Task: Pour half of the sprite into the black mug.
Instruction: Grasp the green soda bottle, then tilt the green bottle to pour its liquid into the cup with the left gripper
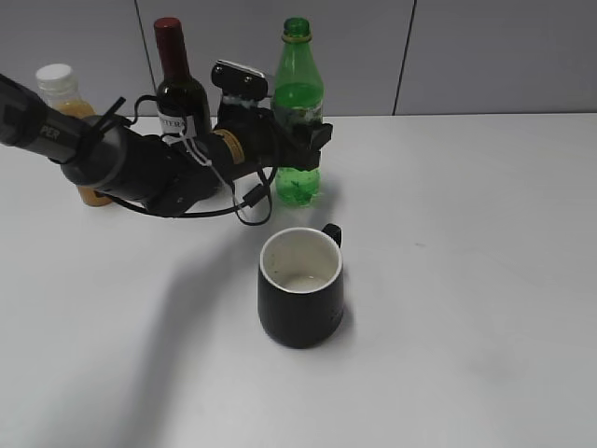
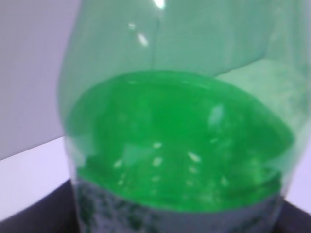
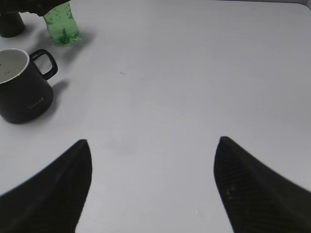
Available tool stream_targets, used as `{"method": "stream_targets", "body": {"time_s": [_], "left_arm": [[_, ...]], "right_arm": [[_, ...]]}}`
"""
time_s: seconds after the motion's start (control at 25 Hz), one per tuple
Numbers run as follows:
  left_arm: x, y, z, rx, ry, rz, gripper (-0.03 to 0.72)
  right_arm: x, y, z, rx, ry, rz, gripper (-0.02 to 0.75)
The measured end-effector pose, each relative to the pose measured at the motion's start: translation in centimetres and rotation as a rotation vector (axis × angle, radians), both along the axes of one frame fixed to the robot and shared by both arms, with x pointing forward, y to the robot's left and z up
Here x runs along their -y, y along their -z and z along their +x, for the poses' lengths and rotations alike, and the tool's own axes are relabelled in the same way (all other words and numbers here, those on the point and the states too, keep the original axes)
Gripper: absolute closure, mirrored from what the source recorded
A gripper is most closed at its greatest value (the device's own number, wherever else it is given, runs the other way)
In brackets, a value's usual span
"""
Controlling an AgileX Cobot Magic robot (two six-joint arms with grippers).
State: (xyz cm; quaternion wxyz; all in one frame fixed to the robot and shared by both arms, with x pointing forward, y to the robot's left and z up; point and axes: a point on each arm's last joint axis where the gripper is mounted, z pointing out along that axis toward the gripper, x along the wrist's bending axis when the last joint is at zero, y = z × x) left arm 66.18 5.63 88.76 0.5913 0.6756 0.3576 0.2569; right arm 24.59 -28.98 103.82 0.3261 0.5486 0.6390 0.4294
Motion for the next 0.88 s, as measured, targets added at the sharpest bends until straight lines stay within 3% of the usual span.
{"method": "stream_targets", "body": {"time_s": [0.08, 0.52, 0.88], "left_arm": [[0.0, 0.0, 0.0, 0.0, 0.001, 0.0, 0.228], [0.0, -0.1, 0.0, -0.001, 0.001, 0.002, 0.228], [-1.4, -2.5, -2.2, -0.054, -0.029, 0.057, 0.228]], "right_arm": [[0.0, 0.0, 0.0, 0.0, 0.0, 0.0, 0.145], [0.0, 0.0, 0.0, 0.0, 0.0, 0.0, 0.146], [0.0, 0.0, 0.0, 0.0, 0.0, 0.0, 0.145]]}}
